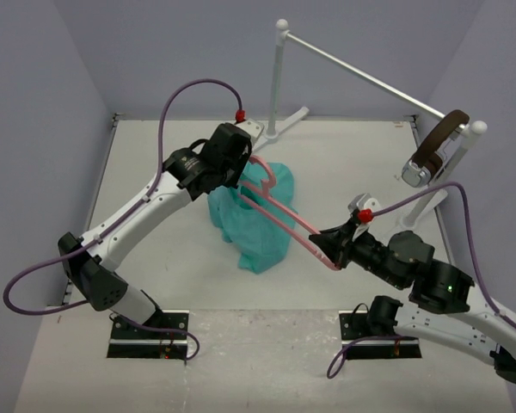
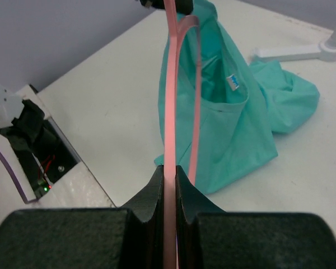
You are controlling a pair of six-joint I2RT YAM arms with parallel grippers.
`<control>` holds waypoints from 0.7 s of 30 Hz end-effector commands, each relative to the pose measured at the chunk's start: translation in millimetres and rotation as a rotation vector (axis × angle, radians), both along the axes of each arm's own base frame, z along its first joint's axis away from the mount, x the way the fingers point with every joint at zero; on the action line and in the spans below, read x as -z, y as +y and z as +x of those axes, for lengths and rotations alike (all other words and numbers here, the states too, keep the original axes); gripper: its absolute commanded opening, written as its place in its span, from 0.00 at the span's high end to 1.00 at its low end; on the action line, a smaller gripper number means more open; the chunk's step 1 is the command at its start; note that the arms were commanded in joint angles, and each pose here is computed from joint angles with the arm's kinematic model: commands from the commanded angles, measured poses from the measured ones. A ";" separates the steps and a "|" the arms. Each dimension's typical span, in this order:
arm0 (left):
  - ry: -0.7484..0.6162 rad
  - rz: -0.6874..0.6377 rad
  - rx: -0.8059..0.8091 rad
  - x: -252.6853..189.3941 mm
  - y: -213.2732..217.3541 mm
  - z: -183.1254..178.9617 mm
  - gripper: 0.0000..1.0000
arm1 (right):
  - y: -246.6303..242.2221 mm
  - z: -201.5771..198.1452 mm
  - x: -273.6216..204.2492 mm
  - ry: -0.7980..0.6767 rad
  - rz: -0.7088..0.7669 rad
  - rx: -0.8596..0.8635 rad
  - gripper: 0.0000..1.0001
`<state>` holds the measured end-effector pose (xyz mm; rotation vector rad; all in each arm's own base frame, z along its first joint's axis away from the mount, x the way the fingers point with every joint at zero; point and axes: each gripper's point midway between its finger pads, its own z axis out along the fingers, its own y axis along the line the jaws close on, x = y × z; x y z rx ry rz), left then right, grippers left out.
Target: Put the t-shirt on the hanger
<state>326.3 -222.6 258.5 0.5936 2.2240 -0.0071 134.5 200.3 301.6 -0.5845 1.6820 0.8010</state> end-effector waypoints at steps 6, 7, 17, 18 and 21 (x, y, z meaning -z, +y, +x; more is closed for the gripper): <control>-0.148 -0.029 -0.155 -46.1 38.6 -2.4 1.00 | -1.0 -20.7 -1.6 0.029 0.088 -0.079 1.00; -0.149 -0.041 -0.128 -47.0 33.9 -2.2 1.00 | 1.3 -24.2 -2.9 0.022 0.098 -0.104 1.00; -0.054 -0.365 0.373 -75.9 -50.3 -54.6 1.00 | 37.1 -0.8 -36.2 -0.107 0.211 -0.099 1.00; -0.064 -0.380 0.387 -83.7 -50.1 -58.2 1.00 | 37.7 3.6 -35.6 -0.112 0.211 -0.079 1.00; -0.100 -0.419 0.382 -106.4 -43.0 -67.6 1.00 | 31.6 23.1 -31.9 -0.121 0.272 0.042 1.00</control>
